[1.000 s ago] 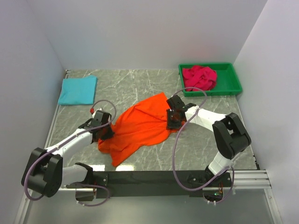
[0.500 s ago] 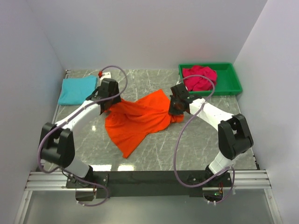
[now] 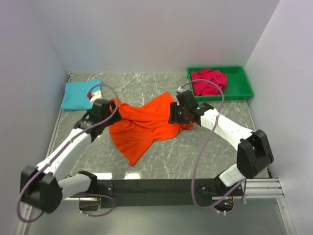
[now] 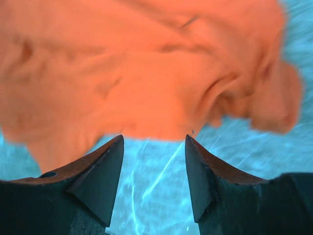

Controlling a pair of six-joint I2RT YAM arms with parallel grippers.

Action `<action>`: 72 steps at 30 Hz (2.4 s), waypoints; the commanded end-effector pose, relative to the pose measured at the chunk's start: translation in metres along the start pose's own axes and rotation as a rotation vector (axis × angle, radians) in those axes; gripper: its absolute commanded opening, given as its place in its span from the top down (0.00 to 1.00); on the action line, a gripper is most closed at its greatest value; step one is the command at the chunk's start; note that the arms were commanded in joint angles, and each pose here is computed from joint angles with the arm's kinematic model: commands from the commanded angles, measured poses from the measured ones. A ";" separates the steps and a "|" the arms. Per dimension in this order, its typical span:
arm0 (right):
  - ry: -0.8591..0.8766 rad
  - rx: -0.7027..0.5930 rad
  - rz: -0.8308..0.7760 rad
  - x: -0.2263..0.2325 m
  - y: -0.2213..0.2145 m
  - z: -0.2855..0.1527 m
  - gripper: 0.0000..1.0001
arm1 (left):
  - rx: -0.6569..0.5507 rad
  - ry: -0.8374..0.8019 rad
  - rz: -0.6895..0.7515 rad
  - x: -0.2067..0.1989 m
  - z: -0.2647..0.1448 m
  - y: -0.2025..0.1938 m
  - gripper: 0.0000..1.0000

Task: Fold and stack the t-shirts
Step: Flatten the tshirt out

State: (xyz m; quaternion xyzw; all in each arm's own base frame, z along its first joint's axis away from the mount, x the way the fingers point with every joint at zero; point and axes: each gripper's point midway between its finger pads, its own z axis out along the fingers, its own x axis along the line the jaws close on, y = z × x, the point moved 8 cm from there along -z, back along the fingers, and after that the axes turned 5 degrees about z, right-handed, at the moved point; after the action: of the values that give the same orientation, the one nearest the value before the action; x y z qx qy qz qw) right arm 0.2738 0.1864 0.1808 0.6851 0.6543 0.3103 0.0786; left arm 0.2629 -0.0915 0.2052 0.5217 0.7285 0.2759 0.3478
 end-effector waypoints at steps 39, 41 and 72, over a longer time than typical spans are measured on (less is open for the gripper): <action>-0.124 0.030 0.150 -0.065 -0.030 0.032 0.44 | 0.055 0.007 -0.182 0.029 -0.064 -0.025 0.99; -0.102 0.061 0.147 -0.063 -0.030 0.039 0.44 | 0.049 -0.015 -0.186 0.027 -0.070 -0.020 0.99; -0.491 -0.090 0.063 -0.095 0.065 0.020 1.00 | -0.155 0.169 -0.115 0.055 -0.120 0.029 0.99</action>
State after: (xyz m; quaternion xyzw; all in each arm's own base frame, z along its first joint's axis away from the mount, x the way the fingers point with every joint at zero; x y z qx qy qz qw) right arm 0.3251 0.1295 0.1187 0.7550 0.6104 0.1931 0.1418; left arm 0.1777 -0.0546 0.2611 0.4538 0.7702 0.2844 0.3463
